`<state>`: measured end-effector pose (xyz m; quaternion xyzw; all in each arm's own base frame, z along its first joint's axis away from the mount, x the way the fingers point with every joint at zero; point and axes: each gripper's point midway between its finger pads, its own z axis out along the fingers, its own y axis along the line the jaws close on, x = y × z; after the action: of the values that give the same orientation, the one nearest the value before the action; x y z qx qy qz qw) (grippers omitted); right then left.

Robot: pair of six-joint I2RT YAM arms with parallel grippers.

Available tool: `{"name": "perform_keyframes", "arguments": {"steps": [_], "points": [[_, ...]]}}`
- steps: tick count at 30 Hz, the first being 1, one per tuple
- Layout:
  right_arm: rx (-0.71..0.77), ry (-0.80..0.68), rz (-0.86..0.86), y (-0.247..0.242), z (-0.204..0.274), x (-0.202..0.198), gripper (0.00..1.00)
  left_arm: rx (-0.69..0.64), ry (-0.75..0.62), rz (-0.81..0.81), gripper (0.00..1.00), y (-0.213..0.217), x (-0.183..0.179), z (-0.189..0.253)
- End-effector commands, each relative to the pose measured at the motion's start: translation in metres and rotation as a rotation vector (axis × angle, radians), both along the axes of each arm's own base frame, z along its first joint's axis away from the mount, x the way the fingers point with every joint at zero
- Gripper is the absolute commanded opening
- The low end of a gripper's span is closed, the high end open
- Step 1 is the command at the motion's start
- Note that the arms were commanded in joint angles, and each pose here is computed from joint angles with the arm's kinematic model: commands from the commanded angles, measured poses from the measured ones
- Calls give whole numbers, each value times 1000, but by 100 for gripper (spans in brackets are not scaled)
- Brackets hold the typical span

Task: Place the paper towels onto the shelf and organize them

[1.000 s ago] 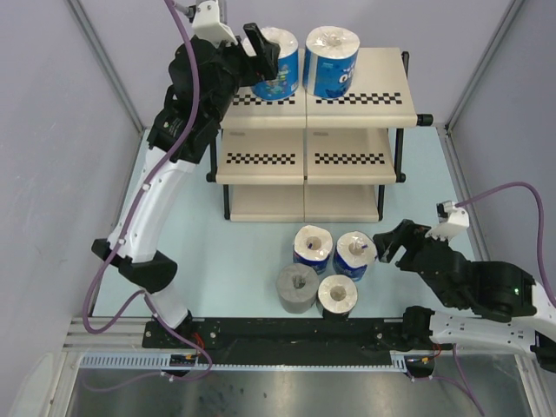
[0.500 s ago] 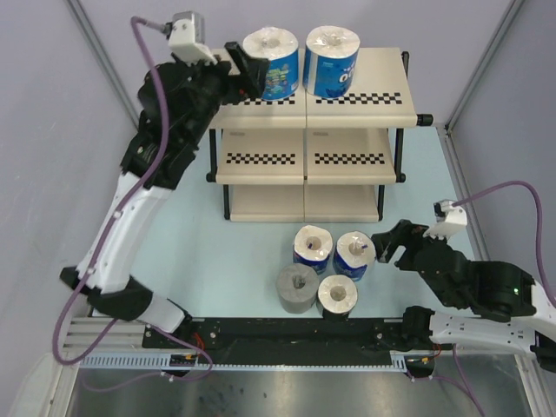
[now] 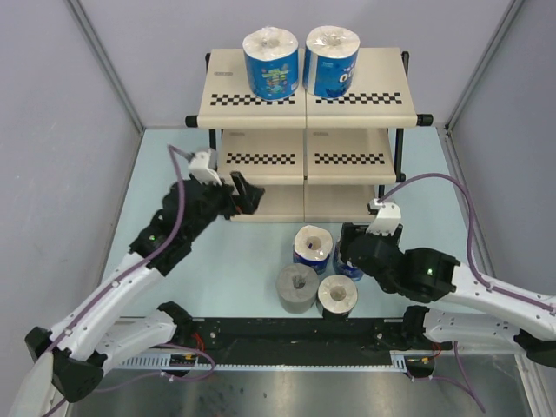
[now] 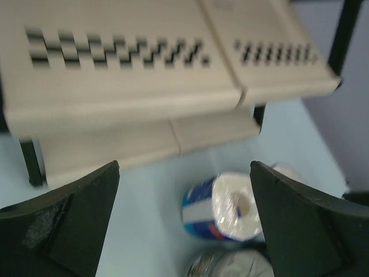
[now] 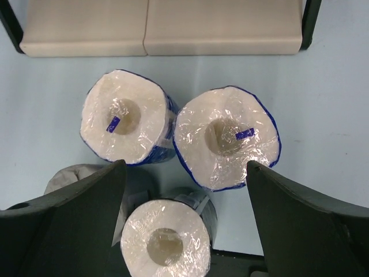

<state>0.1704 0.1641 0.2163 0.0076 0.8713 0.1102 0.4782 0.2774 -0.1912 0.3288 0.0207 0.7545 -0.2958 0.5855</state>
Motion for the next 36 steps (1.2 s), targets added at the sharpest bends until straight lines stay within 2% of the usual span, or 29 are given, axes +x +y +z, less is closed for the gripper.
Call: {"name": "perform_keyframes", "arguments": {"steps": [1,7,13,22,36], "points": [[73,49,-5,15,-9,11,89,-37,129,-51,100,-19,-22,-59],[126,60,-4,15,-11,12,89,42,254,-97,100,-41,-38,-122],[173,17,-62,-12,4,10,89,73,299,-155,100,-71,-41,-150],[242,-45,-133,-51,21,1,88,207,317,-231,100,-128,-44,-169],[238,-38,-144,-59,19,-3,88,283,331,-178,100,-144,-24,-186]]}}
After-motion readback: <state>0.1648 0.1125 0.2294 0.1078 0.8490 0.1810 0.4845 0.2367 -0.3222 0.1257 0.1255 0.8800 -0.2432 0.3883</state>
